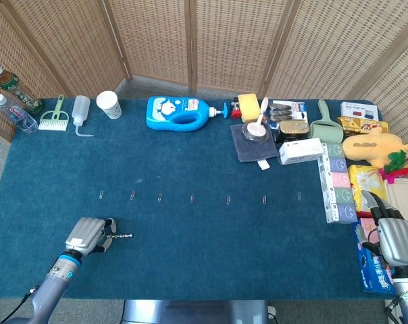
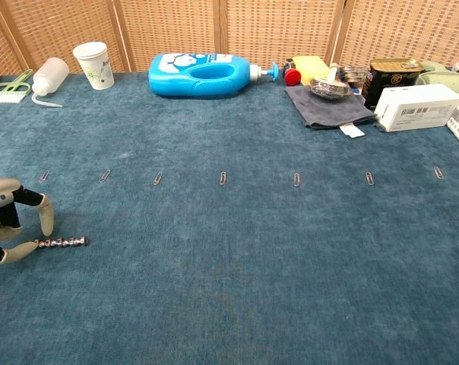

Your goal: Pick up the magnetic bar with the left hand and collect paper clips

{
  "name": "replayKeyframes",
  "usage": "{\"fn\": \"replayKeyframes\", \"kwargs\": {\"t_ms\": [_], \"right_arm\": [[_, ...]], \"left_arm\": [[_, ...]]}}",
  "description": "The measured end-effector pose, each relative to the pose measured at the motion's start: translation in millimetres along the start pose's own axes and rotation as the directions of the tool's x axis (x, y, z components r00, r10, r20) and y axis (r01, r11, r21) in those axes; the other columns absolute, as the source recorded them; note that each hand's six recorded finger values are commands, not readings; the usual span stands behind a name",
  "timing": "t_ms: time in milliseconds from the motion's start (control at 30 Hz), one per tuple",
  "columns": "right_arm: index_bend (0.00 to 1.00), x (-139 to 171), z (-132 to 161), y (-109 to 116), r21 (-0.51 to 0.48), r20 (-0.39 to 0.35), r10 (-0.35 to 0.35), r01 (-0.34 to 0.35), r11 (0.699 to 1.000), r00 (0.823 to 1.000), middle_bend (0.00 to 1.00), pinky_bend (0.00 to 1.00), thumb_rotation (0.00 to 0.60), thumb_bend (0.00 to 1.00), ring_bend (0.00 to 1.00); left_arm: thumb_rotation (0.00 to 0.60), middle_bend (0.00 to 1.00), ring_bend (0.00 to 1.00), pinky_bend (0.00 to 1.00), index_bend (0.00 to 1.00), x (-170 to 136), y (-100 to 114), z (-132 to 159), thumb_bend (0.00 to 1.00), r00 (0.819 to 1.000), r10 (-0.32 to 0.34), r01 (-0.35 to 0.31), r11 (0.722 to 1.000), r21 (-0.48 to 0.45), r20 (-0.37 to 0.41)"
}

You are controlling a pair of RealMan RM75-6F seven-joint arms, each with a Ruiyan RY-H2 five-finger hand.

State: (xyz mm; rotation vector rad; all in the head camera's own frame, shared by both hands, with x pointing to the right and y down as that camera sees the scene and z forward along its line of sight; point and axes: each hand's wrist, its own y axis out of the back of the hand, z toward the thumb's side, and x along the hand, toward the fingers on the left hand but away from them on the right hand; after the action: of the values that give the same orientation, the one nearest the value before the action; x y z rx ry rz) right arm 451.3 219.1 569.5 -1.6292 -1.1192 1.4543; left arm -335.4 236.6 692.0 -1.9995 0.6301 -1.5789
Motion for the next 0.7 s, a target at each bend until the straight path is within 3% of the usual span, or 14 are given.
{"fn": "replayKeyframes", "kwargs": {"t_ms": [700], "right_arm": [[0.0,2.3,-4.3,1.3,-0.005,0.013,-0.008,0.008,1.0,1.0,0.15,0.25,0.6,0.5,0.15]], "left_arm": [[0.6,1.0,1.0,1.0,0.44,2.9,-3.0,2.5,0.37,1.0,-0.02,0.02,1.0,0.009,-0.001]]}}
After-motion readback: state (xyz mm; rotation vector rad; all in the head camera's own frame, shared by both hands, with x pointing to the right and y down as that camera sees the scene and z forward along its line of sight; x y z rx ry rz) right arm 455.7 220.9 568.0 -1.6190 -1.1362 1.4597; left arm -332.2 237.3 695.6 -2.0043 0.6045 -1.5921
